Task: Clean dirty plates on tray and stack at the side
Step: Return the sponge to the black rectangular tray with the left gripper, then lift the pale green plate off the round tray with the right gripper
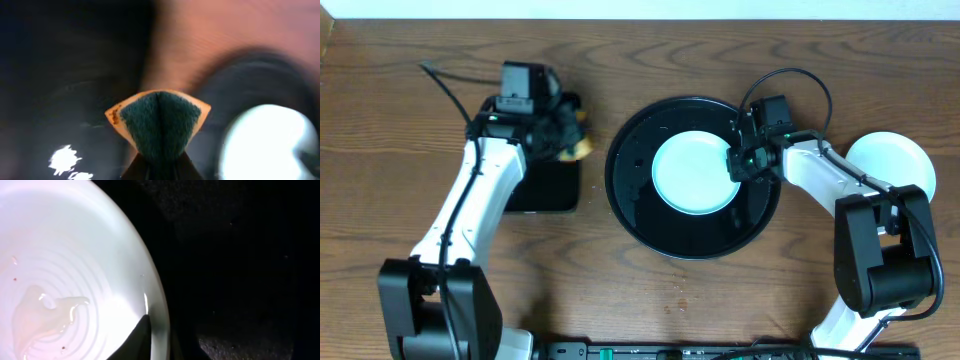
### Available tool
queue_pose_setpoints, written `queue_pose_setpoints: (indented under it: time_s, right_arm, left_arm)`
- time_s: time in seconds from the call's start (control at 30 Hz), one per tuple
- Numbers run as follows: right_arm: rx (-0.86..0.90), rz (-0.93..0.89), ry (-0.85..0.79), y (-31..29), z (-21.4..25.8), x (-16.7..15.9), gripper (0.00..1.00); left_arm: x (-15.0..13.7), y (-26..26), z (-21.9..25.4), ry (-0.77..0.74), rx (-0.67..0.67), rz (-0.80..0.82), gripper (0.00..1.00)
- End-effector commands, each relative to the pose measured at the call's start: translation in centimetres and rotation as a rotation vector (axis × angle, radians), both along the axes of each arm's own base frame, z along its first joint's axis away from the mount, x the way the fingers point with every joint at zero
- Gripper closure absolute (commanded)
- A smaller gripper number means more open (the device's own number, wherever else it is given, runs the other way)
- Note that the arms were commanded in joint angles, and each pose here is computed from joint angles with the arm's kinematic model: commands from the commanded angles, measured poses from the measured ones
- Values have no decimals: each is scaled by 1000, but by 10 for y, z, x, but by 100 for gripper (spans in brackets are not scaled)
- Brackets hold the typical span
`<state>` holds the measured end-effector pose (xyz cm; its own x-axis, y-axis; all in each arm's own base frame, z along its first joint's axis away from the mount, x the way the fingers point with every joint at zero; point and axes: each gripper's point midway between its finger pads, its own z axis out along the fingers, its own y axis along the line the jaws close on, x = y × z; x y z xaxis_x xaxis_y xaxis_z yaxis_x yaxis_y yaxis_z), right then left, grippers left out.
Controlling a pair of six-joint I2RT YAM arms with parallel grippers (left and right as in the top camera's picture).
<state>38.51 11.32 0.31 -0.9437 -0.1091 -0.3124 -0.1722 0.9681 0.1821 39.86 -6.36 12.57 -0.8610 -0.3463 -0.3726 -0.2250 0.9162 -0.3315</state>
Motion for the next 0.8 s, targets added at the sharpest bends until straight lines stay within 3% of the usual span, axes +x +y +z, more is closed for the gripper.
queue_pose_setpoints:
  time_s: [0.0, 0.33, 0.37, 0.43, 0.47, 0.53, 0.77]
  right_arm:
    - [-16, 2, 33, -1, -11, -8, 89]
    - [-16, 2, 30, -1, -11, -7, 88]
    - [-15, 2, 29, -1, -11, -7, 89]
    - [-14, 2, 22, 0, -11, -5, 90]
    - [-12, 2, 15, 0, -10, -3, 96]
    - [-5, 2, -17, 2, -6, 4, 99]
    - [-84, -2, -162, -9, 48, 30, 99]
  left_arm:
    - [-7, 63, -28, 60, 287, 99, 93]
    - [-5, 84, -94, 186, 338, 119, 91]
    - [-4, 87, -98, 190, 347, 124, 84]
    - [-3, 91, -101, 194, 358, 132, 55]
    - [-4, 92, -101, 196, 358, 133, 43]
    - [-3, 92, -101, 195, 357, 134, 19]
    - [-4, 92, -101, 195, 357, 134, 15]
